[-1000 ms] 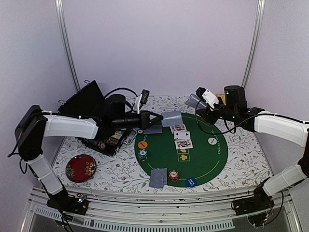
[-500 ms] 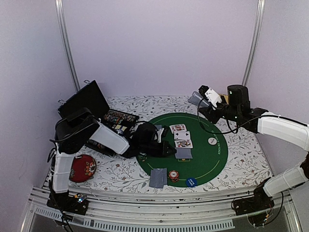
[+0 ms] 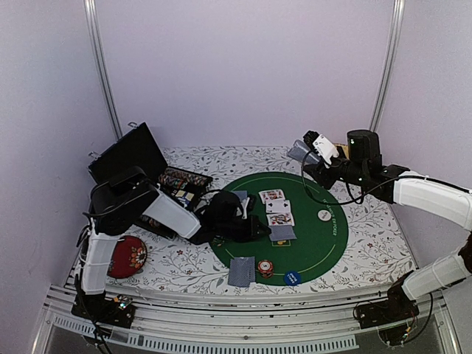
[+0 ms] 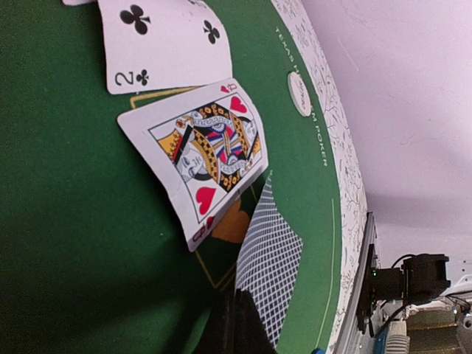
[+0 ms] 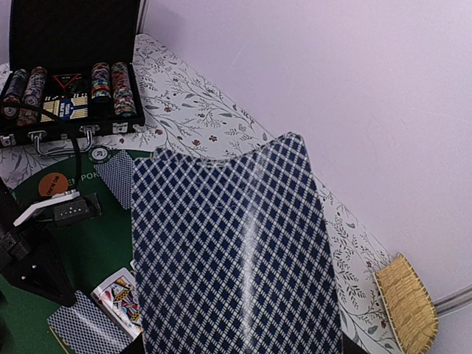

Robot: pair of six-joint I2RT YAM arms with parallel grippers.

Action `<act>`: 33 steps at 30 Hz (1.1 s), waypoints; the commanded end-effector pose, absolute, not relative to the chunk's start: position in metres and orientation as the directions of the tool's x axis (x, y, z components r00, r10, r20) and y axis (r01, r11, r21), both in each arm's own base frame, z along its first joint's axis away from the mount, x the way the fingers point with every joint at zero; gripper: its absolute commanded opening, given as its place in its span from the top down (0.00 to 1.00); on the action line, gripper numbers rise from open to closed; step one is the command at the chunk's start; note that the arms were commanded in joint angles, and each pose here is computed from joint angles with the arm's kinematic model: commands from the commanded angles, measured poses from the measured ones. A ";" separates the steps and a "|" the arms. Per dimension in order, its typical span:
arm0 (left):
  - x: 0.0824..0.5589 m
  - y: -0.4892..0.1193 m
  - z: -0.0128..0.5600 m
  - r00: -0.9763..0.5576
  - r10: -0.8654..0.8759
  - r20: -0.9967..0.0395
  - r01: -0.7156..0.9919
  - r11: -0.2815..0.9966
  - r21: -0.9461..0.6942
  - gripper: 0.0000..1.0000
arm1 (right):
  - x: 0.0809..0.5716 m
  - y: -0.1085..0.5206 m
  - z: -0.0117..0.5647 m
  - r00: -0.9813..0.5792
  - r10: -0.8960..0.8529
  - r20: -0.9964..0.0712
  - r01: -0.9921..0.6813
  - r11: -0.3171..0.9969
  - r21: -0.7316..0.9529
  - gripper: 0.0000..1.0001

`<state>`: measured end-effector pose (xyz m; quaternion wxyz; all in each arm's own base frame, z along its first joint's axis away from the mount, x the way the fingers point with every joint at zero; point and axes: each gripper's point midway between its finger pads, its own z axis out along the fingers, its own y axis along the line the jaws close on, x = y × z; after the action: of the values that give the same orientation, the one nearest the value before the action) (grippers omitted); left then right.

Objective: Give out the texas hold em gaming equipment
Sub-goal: Distribute the poker card in the community card area, then pick up the poker card from the face-down deck piles.

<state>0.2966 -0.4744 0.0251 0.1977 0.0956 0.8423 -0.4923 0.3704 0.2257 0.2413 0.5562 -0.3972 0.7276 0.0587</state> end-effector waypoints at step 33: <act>0.319 -0.426 0.276 -0.492 -0.074 -0.867 0.795 0.367 -0.483 0.12 | 0.309 0.296 0.248 0.168 -0.500 -0.850 -0.818 0.410 -0.403 0.53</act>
<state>0.3218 -0.4233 0.2861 0.4521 0.2065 0.7002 -0.5126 0.3271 0.2745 0.2363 0.5368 -0.4891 0.6772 0.1186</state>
